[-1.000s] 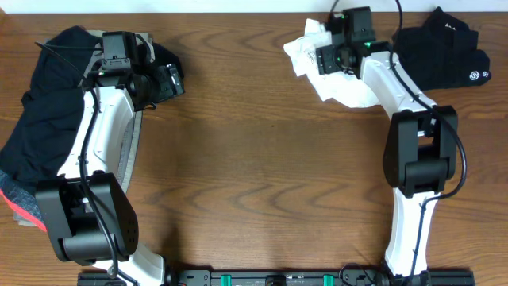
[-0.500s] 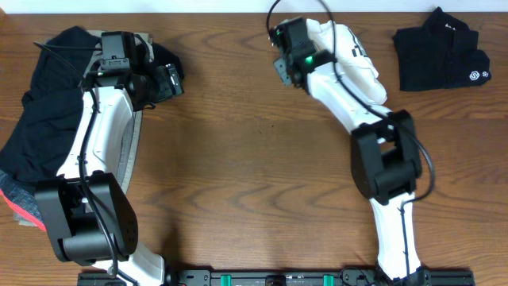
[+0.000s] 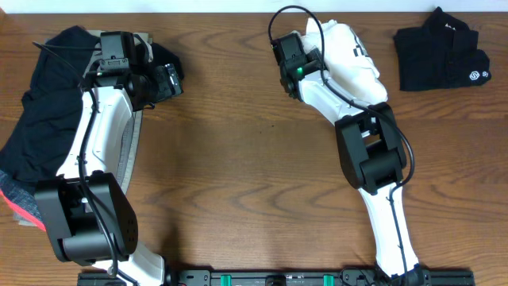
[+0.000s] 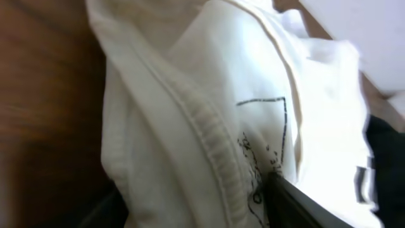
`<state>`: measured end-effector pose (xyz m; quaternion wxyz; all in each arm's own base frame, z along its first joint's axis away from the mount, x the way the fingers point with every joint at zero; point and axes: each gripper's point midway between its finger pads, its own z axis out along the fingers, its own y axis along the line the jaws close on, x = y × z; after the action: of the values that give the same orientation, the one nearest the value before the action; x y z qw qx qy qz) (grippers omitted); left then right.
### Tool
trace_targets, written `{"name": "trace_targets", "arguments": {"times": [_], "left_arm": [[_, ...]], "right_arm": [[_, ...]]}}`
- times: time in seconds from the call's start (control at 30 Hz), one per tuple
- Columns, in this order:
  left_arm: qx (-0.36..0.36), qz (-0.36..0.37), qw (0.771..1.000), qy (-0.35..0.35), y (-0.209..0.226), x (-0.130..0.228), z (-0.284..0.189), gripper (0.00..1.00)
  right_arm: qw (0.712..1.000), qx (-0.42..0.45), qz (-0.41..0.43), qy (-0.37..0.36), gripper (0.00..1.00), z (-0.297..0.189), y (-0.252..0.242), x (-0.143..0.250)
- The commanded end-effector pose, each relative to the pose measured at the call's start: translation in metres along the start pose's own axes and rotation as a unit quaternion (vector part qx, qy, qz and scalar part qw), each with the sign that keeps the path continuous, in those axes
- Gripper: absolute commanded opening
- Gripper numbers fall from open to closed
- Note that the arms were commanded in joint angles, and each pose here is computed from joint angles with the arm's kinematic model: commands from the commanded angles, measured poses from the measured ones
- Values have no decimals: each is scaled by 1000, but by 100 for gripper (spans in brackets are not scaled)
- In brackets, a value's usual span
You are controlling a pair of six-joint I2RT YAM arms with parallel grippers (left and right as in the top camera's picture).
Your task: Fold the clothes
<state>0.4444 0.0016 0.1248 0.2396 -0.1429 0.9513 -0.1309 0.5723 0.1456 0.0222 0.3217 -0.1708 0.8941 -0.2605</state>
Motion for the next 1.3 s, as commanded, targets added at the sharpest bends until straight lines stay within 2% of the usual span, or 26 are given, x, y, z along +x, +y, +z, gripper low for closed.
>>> {"name": "trace_targets", "arguments": {"times": [0.0,0.1,0.2,0.33,0.53,0.83,1.03,1.27], "left_arm": [[-6,8,1000,7,6,3,6,87],[-6,8,1000,7,5,3,6,87],[-6,10,1000,7,6,3,6,87],[-6,12,1000,7,6,3,6,87],[-6,12,1000,7,6,3,6,87],[-6,12,1000,7,6,3,6,87],[-14,12,1000,5,8,2,6,87],[-14,12,1000,5,8,2,6,87]], "right_arm": [[998,55,-7,29,58,15,-8,20],[998,56,-6,34,43,18,-11,23],[997,59,-9,39,22,17,-12,25],[997,58,-9,45,2,11,-16,25],[997,60,34,21,1,-26,-52,-3],[988,50,124,-78,1,-117,-158,-62],[981,51,162,-92,1,-132,-223,-56],[981,41,179,-71,1,-114,-276,-26]]}}
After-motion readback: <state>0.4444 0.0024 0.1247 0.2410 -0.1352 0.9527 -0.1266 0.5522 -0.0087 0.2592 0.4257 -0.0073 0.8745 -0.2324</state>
